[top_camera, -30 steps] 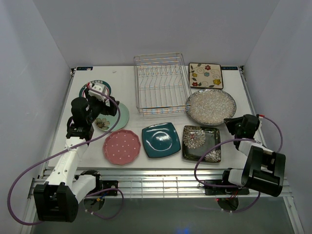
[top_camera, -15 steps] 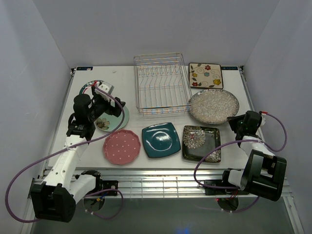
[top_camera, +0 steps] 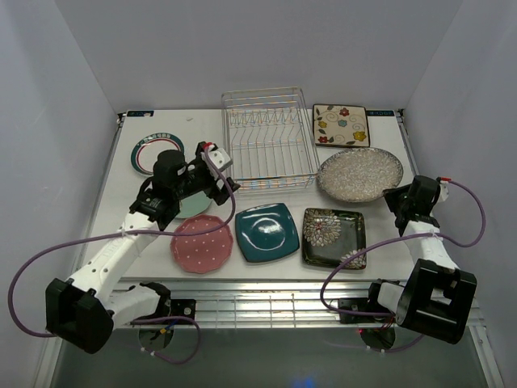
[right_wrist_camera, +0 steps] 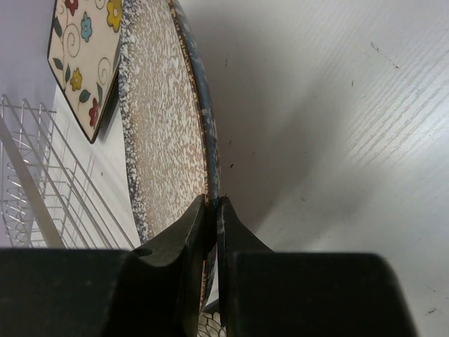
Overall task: Load the plates into the dish rack
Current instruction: Pick up the plate at the center of the board.
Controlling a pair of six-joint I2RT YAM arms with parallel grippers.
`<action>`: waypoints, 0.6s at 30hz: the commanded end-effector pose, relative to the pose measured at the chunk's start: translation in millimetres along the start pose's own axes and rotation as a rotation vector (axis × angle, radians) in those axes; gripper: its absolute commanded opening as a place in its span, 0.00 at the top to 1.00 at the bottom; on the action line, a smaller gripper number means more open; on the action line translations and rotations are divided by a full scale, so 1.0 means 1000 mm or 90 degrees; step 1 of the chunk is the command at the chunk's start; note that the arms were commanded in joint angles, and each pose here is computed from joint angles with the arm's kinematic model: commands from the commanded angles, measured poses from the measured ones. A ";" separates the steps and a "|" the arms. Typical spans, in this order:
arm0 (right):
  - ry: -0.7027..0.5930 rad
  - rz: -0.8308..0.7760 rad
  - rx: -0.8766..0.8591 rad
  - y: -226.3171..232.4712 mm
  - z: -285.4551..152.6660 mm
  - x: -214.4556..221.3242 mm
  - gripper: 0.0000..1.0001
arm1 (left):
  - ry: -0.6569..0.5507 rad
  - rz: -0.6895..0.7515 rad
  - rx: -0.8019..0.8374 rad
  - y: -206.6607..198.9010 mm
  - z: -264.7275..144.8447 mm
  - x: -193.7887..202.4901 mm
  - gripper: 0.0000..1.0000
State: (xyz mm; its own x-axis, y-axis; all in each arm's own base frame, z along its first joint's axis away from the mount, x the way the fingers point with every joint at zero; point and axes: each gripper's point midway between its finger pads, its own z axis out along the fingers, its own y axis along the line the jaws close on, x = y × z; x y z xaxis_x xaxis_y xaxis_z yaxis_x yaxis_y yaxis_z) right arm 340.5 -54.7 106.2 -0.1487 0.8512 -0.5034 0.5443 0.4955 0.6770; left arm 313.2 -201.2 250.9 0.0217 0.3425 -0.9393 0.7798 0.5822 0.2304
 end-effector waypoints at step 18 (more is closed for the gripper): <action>-0.156 -0.005 -0.157 0.103 -0.051 -0.088 0.92 | 0.001 0.242 0.136 -0.096 0.118 -0.046 0.02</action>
State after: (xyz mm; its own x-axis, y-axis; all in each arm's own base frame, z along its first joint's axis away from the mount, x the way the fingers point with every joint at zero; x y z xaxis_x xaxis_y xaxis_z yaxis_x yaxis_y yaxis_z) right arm 332.7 -63.7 130.9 -0.1409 0.8284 -0.5421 0.5810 0.5126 0.6323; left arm 304.6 -345.4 222.1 0.2522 0.5078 -0.8238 0.8743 0.2454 0.4189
